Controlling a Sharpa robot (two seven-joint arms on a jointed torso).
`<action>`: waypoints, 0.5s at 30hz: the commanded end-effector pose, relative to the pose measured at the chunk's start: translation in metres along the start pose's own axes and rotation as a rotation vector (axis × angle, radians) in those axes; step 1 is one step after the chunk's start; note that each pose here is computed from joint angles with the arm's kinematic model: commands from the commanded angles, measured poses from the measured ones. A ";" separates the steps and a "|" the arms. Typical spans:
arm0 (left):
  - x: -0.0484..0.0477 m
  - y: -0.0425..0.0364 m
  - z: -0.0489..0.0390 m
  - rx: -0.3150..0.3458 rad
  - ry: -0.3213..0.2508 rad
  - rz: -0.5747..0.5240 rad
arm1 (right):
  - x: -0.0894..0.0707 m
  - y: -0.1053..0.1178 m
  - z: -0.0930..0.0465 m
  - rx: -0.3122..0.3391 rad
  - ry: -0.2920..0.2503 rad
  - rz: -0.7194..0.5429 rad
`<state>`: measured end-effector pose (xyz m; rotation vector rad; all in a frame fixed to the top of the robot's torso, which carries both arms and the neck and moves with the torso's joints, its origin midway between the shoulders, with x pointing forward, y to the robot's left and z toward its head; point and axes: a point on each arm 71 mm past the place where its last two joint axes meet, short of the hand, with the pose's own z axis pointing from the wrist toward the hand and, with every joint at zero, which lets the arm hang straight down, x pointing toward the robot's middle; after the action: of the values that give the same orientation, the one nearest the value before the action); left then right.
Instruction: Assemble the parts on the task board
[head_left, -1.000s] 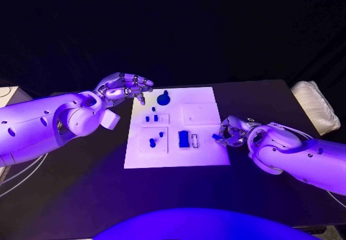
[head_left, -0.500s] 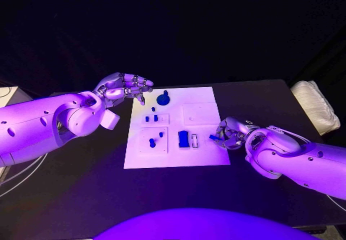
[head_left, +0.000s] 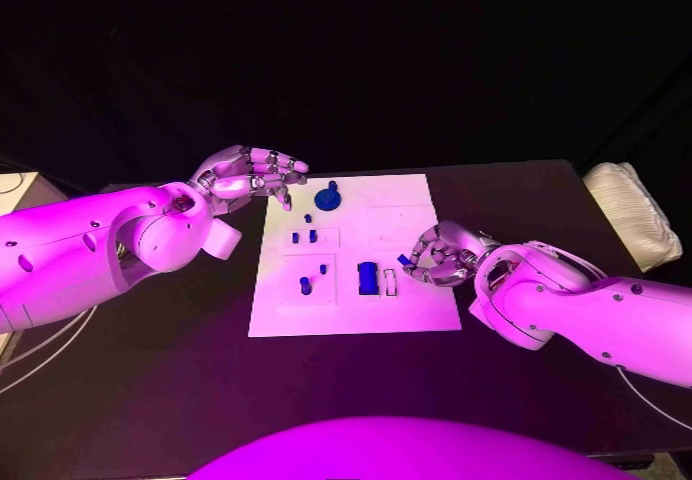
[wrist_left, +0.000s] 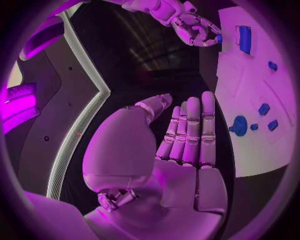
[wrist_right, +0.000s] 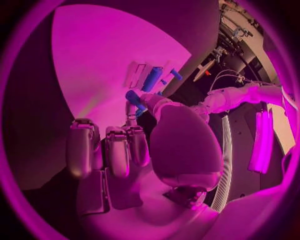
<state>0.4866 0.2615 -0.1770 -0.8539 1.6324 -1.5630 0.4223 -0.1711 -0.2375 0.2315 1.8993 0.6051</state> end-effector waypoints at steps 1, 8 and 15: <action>0.0029 -0.0008 0.0006 0.006 0.021 -0.013 | 0.007 -0.003 0.003 0.031 0.045 0.043; 0.0030 -0.0008 0.0004 0.006 0.022 -0.013 | 0.023 -0.002 0.009 0.065 0.096 0.042; 0.0029 -0.0008 0.0002 0.004 0.023 -0.013 | 0.027 -0.003 0.012 0.080 0.112 0.026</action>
<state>0.4862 0.2611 -0.1770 -0.8540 1.6356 -1.5641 0.4238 -0.1583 -0.2613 0.2791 1.9982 0.5899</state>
